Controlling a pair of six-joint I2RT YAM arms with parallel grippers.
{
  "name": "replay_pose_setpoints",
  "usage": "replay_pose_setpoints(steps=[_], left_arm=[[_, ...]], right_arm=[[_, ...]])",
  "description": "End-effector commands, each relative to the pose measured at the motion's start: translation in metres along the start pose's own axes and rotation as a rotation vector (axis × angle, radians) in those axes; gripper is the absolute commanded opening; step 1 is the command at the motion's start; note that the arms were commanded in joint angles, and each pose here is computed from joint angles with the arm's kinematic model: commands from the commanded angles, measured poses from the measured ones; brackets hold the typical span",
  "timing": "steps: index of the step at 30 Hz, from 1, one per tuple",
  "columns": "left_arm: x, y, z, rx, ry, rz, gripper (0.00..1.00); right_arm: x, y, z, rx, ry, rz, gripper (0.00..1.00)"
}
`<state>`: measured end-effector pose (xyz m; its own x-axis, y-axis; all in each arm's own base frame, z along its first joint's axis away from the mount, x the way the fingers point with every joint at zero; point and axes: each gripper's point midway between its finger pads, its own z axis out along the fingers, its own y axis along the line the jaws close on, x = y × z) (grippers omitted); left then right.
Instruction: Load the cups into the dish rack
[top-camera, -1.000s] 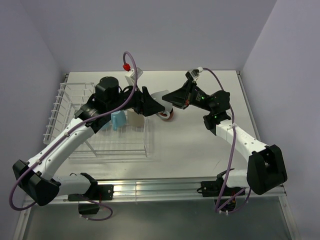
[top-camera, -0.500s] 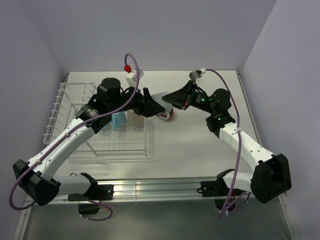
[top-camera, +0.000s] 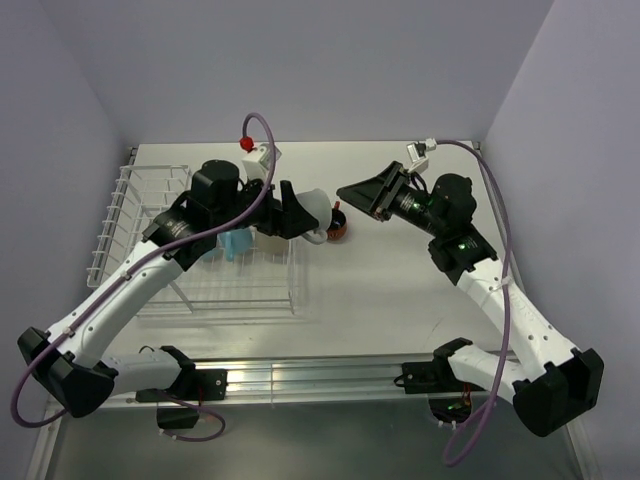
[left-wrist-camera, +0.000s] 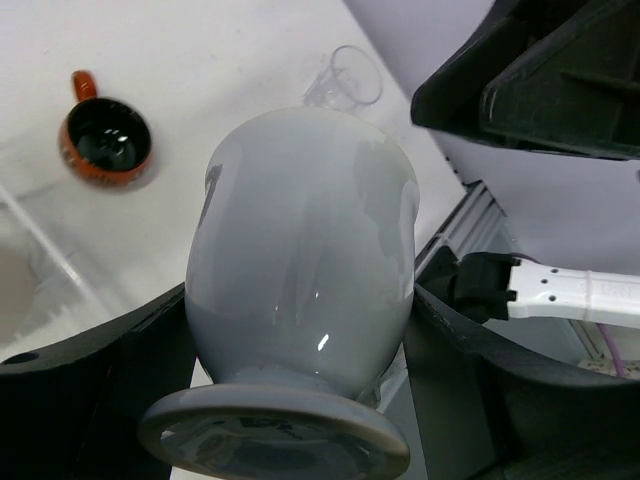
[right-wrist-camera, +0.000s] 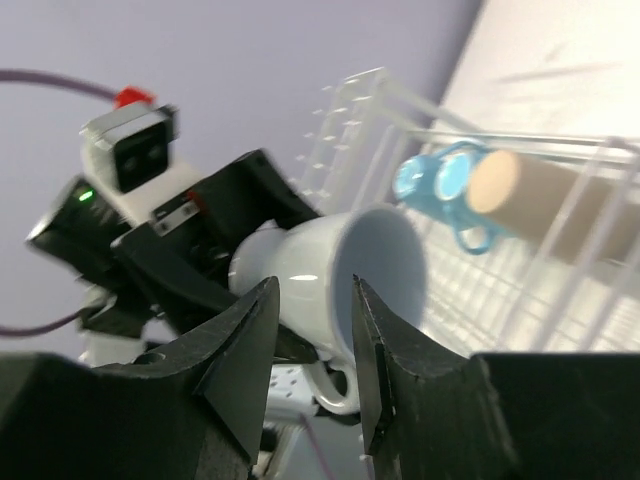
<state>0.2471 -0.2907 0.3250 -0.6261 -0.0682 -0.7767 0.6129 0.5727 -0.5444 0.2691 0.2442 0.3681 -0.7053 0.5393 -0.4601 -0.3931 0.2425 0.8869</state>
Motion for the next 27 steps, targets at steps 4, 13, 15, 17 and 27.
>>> replay_pose_setpoints(steps=[4, 13, 15, 17, 27], left_arm=[[-0.035, -0.007, -0.046, -0.114, -0.103, 0.070, 0.00], [0.002, 0.067, -0.077, -0.537, 0.010, -0.007, 0.00], [0.013, 0.077, -0.084, -0.598, 0.047, -0.015, 0.00], [0.022, 0.087, -0.087, -0.651, 0.082, -0.025, 0.00], [0.078, 0.137, -0.087, -0.851, 0.220, -0.135, 0.00]], right_arm=[[-0.020, -0.023, -0.017, 0.194, -0.122, -0.098, 0.43], [-0.025, -0.048, -0.039, 0.349, -0.180, -0.168, 0.45], [-0.026, -0.051, -0.041, 0.363, -0.186, -0.178, 0.45], [-0.024, -0.054, -0.041, 0.367, -0.178, -0.181, 0.45], [-0.016, -0.068, -0.035, 0.374, -0.141, -0.177, 0.45]])
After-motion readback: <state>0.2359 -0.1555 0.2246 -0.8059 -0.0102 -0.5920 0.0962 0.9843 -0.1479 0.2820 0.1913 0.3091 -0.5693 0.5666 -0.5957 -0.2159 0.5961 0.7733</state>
